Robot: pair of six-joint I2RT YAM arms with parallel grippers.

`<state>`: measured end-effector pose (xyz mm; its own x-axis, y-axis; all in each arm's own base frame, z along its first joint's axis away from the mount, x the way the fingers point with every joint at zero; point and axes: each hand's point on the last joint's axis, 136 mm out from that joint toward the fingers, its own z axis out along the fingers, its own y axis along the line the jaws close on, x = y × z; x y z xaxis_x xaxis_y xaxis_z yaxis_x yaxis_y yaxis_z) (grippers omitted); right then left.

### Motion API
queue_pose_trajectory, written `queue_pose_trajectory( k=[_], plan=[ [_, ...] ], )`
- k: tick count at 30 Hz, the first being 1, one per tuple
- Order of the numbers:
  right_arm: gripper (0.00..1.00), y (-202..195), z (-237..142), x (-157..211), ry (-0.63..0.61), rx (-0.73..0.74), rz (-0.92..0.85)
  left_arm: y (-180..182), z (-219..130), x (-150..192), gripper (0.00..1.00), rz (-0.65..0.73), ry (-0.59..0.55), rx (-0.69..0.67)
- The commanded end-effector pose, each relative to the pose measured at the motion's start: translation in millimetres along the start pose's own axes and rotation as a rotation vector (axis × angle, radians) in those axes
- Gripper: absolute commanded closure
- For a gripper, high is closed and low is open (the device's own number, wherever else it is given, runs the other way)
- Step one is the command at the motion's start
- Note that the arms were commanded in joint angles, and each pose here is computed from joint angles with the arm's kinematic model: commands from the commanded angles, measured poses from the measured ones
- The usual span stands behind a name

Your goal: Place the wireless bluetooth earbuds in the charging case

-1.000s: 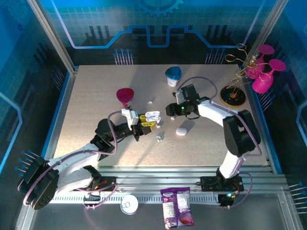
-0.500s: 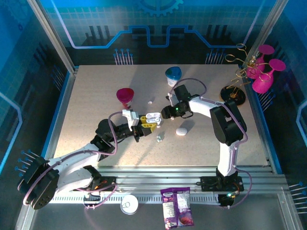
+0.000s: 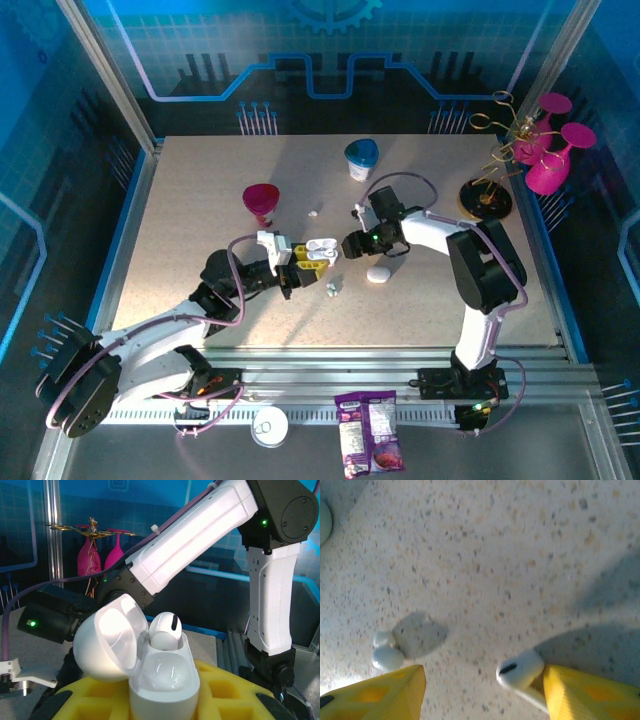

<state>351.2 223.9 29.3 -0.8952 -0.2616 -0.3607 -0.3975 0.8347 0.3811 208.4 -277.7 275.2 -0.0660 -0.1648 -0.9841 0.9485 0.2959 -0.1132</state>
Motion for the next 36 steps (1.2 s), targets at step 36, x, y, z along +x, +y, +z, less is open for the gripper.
queue_pose_trajectory(
  k=[36],
  plan=[
    [0.38,-5,-1,11,0.599,0.434,-0.371,-12,0,6,1.0,0.057,0.025,0.049]
  ],
)
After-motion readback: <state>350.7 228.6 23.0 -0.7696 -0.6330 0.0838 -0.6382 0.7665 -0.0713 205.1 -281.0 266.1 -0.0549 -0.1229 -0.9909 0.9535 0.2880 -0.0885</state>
